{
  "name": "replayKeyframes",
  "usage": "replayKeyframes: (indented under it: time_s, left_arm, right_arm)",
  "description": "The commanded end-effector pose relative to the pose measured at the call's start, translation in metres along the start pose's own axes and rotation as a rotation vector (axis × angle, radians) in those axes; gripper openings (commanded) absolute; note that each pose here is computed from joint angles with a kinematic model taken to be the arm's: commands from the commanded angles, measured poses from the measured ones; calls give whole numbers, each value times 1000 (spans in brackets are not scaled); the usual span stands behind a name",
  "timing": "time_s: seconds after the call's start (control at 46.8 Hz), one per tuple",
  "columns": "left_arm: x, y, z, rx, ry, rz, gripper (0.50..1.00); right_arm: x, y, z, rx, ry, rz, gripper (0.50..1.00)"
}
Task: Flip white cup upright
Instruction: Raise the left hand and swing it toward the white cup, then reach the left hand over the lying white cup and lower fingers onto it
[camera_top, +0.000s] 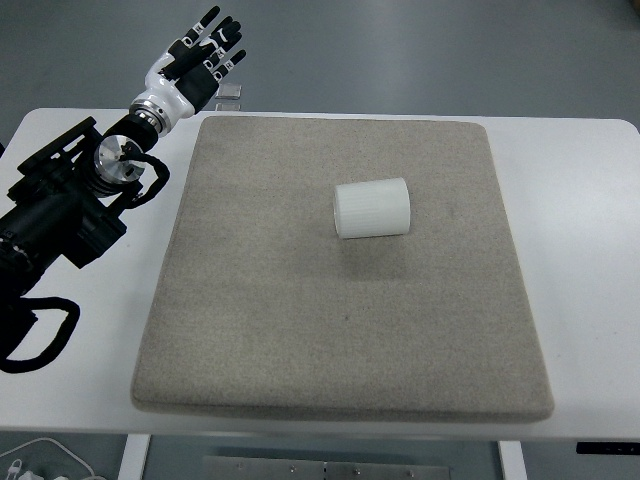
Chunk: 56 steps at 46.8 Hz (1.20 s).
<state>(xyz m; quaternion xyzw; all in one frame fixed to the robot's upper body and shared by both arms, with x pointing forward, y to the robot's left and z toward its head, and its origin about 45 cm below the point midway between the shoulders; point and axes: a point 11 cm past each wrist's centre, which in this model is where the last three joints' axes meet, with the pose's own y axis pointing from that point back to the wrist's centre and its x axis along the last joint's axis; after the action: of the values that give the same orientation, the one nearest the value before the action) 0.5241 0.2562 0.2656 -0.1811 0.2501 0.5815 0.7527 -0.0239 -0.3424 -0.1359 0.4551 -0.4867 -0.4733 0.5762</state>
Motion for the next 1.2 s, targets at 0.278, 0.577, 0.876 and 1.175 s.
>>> replayKeyframes:
  time_s: [0.278, 0.577, 0.876, 1.175]
  left_arm:
    - [-25, -4, -10, 112, -388, -111, 986]
    - [-67, -8, 0, 173, -732, -272, 986]
    - [-101, -1, -20, 313, -1036, -408, 977]
    - [-124, 9, -36, 438, -1210, -470, 977]
  right_arm:
    - [0, 0, 0, 0, 0, 0, 930]
    - [0, 0, 0, 0, 0, 0, 930]
    - [0, 0, 0, 0, 0, 0, 930]
    - [0, 0, 0, 0, 0, 0, 930]
